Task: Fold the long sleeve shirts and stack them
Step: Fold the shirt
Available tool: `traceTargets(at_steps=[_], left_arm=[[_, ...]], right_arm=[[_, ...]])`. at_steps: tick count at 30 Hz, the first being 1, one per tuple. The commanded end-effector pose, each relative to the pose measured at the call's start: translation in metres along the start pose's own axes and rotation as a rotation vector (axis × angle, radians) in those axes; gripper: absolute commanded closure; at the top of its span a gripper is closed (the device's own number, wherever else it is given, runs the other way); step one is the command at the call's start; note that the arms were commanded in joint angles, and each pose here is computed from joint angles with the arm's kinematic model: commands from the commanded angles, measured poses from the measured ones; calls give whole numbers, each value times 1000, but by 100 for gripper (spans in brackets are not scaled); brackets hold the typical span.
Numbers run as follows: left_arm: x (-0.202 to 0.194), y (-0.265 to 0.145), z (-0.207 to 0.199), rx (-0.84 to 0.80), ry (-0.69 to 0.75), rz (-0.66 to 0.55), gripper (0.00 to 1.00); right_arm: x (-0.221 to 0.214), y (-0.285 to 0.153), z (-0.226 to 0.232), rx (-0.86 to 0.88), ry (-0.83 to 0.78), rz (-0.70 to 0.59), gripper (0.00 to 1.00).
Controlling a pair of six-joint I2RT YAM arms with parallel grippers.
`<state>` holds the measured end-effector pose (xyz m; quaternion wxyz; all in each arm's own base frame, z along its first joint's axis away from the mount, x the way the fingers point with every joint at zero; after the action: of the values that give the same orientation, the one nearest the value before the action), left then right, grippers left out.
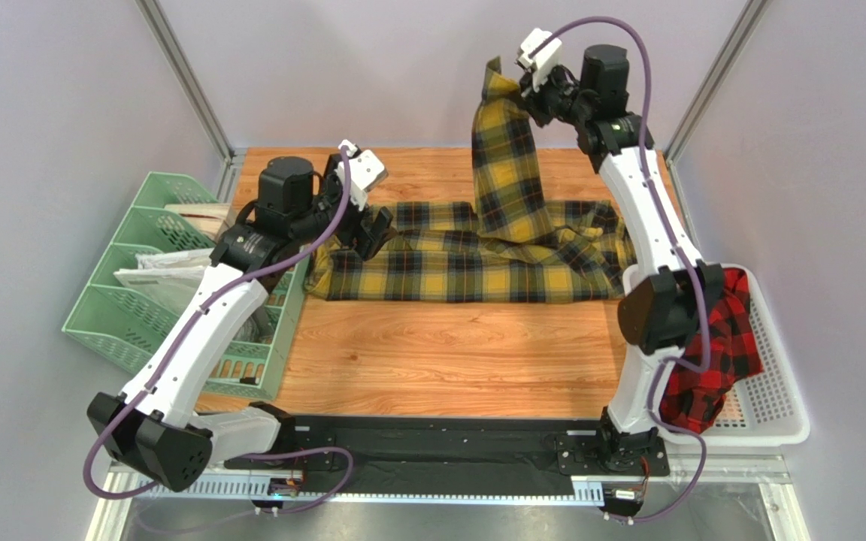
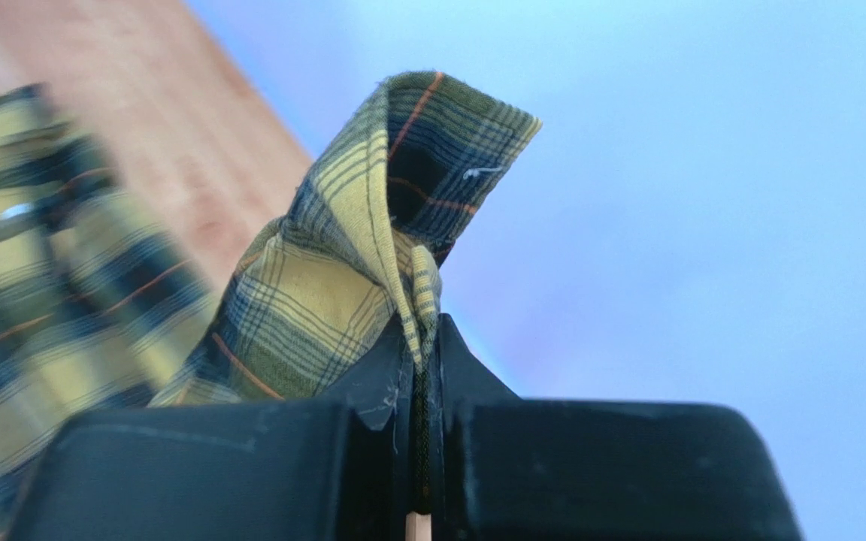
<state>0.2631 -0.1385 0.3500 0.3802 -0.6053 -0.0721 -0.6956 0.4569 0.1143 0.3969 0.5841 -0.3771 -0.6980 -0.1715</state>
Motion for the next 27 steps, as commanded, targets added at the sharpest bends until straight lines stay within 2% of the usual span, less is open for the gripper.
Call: traceTargets(at_steps=[1, 2, 4, 9, 13, 16, 18, 20, 27], left_arm=[[-18, -10, 7, 201, -52, 92, 1], [-21, -12, 8, 230, -70, 102, 1], [-29, -18, 9, 325, -136, 136, 1], [-45, -24, 1, 342, -155, 146, 1], [-56, -21, -1, 363, -199, 185, 1], [-64, -17, 3, 384, -262, 227, 1], [-70, -17, 9, 404, -318, 255, 1], [-71, -17, 13, 410, -355, 264, 1], [-83, -24, 21, 434, -411, 291, 1]], right_arm=[[12, 42, -40, -237, -120, -74, 100], [26, 42, -45, -271, -151, -106, 100], [24, 56, -44, -295, -191, -93, 100], [18, 61, -19, -387, -294, -45, 100], [16, 69, 10, -393, -379, -7, 100], [17, 72, 28, -454, -358, 82, 100], [10, 73, 42, -439, -339, 188, 100], [9, 76, 65, -414, -320, 229, 100], [-36, 94, 141, -311, -307, 411, 100]])
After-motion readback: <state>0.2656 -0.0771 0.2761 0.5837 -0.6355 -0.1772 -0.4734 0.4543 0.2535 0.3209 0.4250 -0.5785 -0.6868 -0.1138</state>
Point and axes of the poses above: each gripper's point midway between its finger pads, its own y axis out along the fingers, its own z axis along the line the jaws close on, x = y × z, the point moved 9 cm from there along -y, back along the fingers, and after that the axes turned 7 degrees about y, right-handed, at the moved point
